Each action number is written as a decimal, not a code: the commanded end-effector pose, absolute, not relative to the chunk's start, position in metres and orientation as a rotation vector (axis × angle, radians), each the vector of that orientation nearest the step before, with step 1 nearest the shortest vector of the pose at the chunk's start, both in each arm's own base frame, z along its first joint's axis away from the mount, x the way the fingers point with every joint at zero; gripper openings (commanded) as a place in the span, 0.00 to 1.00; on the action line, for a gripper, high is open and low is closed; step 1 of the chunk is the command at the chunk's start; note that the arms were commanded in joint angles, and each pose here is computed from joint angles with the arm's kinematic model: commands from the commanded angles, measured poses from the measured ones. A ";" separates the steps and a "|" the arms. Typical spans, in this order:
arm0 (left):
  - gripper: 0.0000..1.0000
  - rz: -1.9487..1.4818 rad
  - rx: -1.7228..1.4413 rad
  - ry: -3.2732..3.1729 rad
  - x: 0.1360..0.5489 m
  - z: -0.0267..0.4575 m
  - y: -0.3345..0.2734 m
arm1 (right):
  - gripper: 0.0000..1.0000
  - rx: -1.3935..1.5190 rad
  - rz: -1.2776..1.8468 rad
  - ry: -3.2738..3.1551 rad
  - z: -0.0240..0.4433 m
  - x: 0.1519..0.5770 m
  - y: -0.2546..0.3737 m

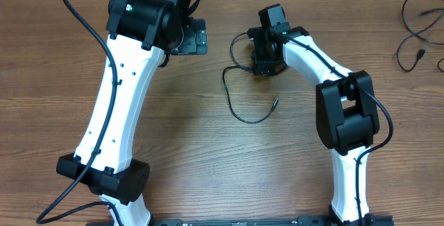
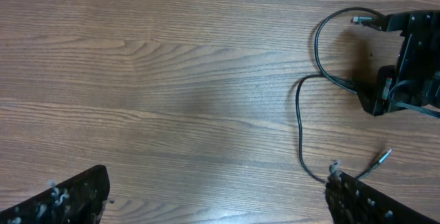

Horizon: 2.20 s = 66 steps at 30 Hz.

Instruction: Untangle cables

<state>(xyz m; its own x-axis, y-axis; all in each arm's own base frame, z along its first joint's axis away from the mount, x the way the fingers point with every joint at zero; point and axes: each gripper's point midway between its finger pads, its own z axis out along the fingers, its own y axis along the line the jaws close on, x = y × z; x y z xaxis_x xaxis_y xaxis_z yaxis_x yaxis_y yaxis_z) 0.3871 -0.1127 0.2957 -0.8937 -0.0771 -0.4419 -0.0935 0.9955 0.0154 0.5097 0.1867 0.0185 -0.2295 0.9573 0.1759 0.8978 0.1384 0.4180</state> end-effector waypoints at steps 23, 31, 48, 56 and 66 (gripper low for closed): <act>1.00 -0.030 -0.114 2.695 0.388 0.293 -0.124 | 1.00 2.297 -0.142 2.275 -0.033 0.388 0.127; 1.00 -0.026 -0.112 2.700 0.388 0.292 -0.124 | 1.00 2.308 0.095 2.397 -0.026 0.401 0.156; 1.00 -0.047 -0.083 2.727 0.407 0.248 -0.137 | 1.00 2.341 -0.009 2.393 0.054 0.403 0.150; 1.00 -0.134 0.033 2.561 0.436 0.280 -0.152 | 1.00 2.477 -0.463 2.247 0.049 0.341 0.149; 1.00 -0.074 0.143 2.625 0.422 0.271 -0.146 | 1.00 2.349 -0.315 2.238 0.037 0.341 0.212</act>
